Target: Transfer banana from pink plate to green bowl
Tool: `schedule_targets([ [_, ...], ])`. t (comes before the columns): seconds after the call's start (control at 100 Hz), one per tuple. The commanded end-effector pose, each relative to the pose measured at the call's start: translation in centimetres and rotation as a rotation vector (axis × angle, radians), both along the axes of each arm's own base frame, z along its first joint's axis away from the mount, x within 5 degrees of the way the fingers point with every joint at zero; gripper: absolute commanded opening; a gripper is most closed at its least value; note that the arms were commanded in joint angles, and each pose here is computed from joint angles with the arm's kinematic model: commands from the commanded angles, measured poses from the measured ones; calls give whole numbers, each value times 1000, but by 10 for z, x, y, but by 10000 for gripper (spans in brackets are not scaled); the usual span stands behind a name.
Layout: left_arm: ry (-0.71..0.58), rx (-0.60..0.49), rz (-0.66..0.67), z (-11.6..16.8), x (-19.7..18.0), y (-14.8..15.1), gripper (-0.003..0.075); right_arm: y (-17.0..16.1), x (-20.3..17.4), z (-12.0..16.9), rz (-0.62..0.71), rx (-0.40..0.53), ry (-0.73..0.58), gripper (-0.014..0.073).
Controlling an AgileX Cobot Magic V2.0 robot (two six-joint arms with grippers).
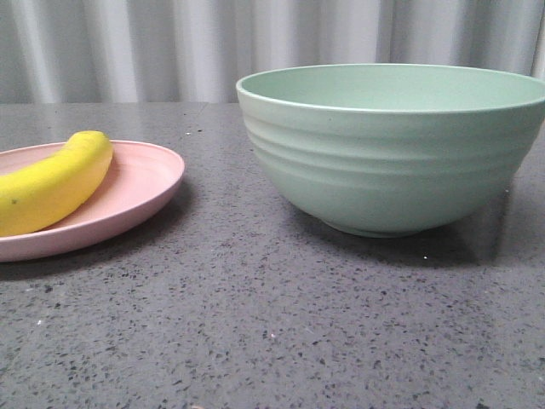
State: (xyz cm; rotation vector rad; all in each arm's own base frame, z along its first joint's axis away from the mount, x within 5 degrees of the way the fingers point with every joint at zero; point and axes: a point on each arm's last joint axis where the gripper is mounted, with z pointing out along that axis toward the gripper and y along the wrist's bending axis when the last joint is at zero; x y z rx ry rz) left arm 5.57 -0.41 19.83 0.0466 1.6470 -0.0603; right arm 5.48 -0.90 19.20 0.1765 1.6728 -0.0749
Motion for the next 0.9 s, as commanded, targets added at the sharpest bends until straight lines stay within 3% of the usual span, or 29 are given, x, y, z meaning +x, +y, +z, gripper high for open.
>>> schedule_targets([
  [0.0, -107, -14, -1, 6, -2, 0, -20, 0, 0, 2, -1, -28, -86, -65],
  [0.37, -156, -86, -2, 15, -3, 0, -20, 1, -1, 15, 2, -39, -155, -65],
  [0.59, -171, -86, -14, 56, -8, -1, -20, 1, -6, 39, -4, -39, -163, -65],
  [0.89, -124, -81, -13, 105, 12, -2, -20, -2, 2, 80, -20, -5, 51, -62],
])
